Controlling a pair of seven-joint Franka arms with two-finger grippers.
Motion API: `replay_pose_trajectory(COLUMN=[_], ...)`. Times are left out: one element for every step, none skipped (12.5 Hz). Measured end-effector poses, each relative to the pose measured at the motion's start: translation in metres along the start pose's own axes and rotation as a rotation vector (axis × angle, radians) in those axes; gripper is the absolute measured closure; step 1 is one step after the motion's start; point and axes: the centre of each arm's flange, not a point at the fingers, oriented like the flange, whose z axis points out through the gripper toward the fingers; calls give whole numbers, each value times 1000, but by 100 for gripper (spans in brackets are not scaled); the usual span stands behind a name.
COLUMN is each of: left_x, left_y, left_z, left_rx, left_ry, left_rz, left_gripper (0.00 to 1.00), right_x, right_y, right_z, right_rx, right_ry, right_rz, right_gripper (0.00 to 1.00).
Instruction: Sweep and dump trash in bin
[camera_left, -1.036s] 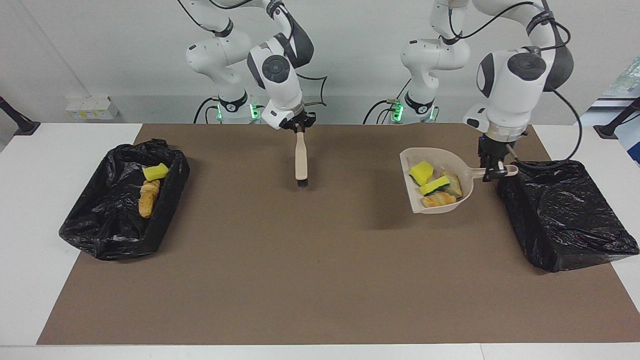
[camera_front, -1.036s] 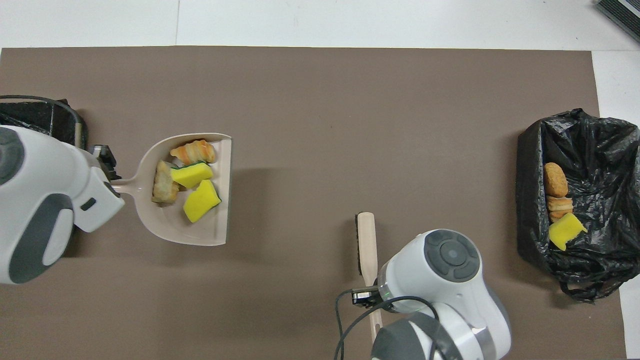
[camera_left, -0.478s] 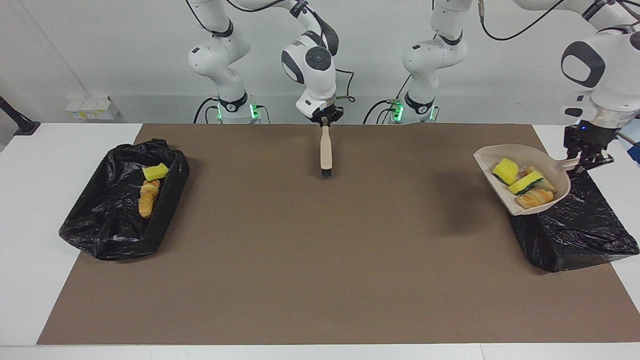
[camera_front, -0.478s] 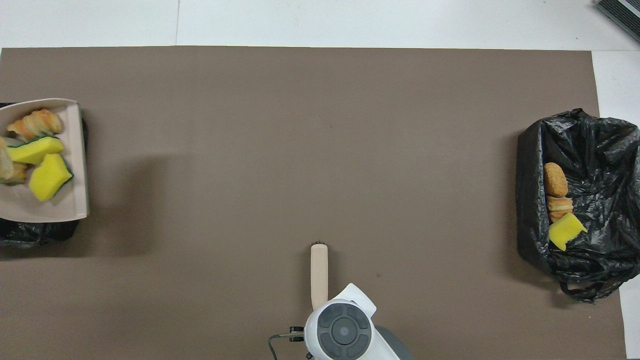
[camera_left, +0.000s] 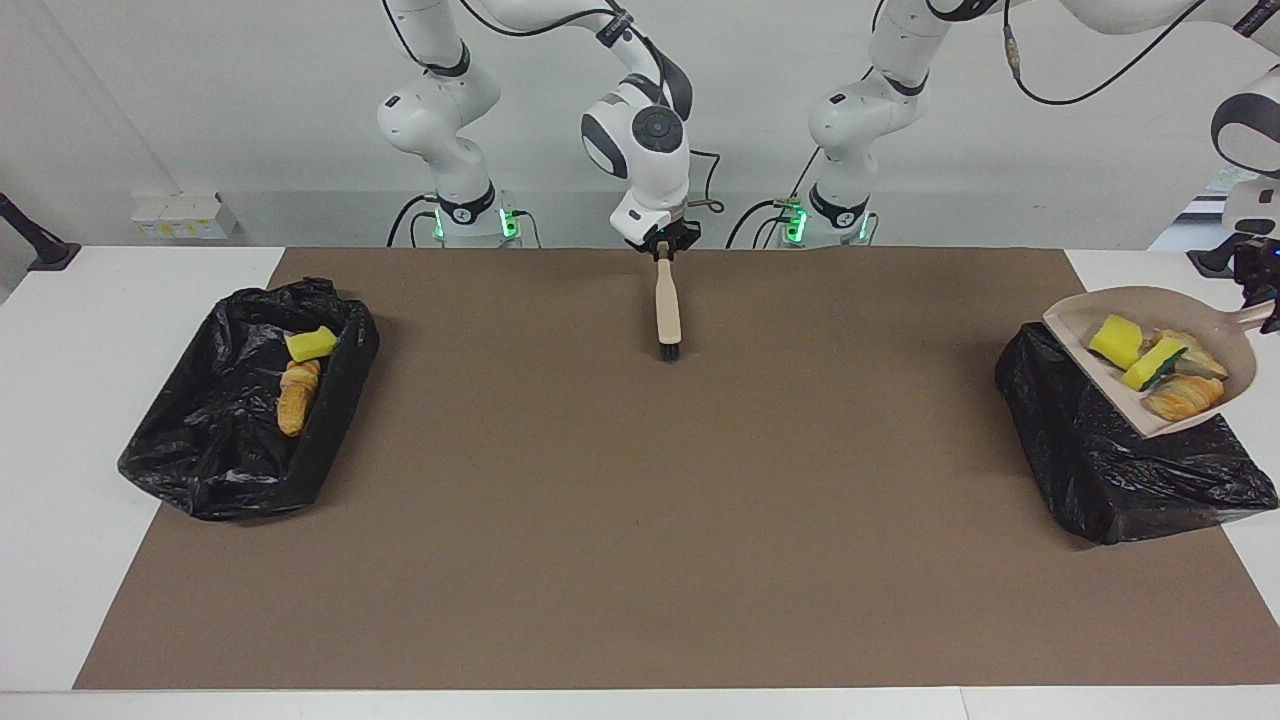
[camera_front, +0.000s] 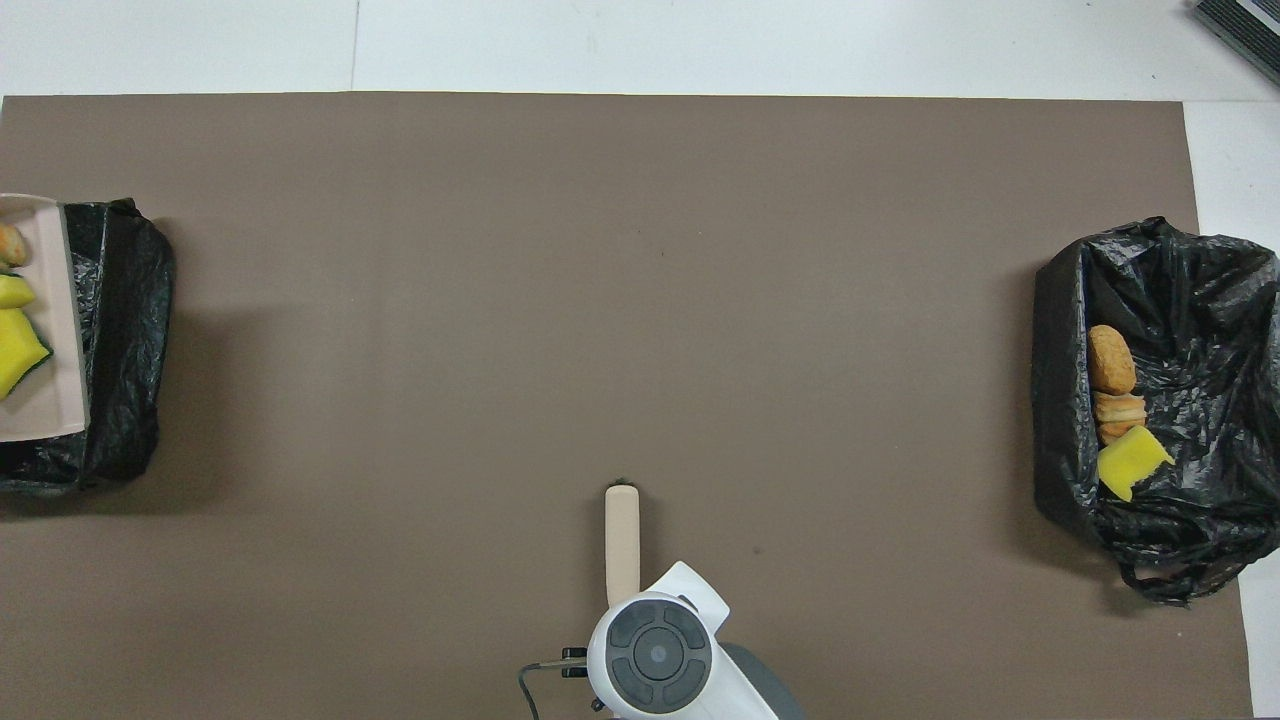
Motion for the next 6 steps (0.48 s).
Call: replay_pose_trajectory(left_x=[-8,-13,-16,-17,-18,-18], left_y=[-6,-13,-20,-24,-26,-28], left_z=[3,4,7,12,18,23], left_rx=[-1,2,4,-1,-12,-20], left_ry=[-44,-80,-105,-132,-179,-225], left_rz=[9,19,22,17,5,-11], left_gripper=[68,68,68,68,68,68], right_x=[0,0,1,6,18,33], right_y=[0,0,0,1,7,17], right_z=[0,0,-5,-14,-32,-54], right_rx=[-2,-6,-13,-19,-17,-8], right_ry=[-1,-2,-7,-17,-32,-45], right_rz=[-5,-12,-22,-30,-38,-42], right_gripper=[74,67,57,43,33,20])
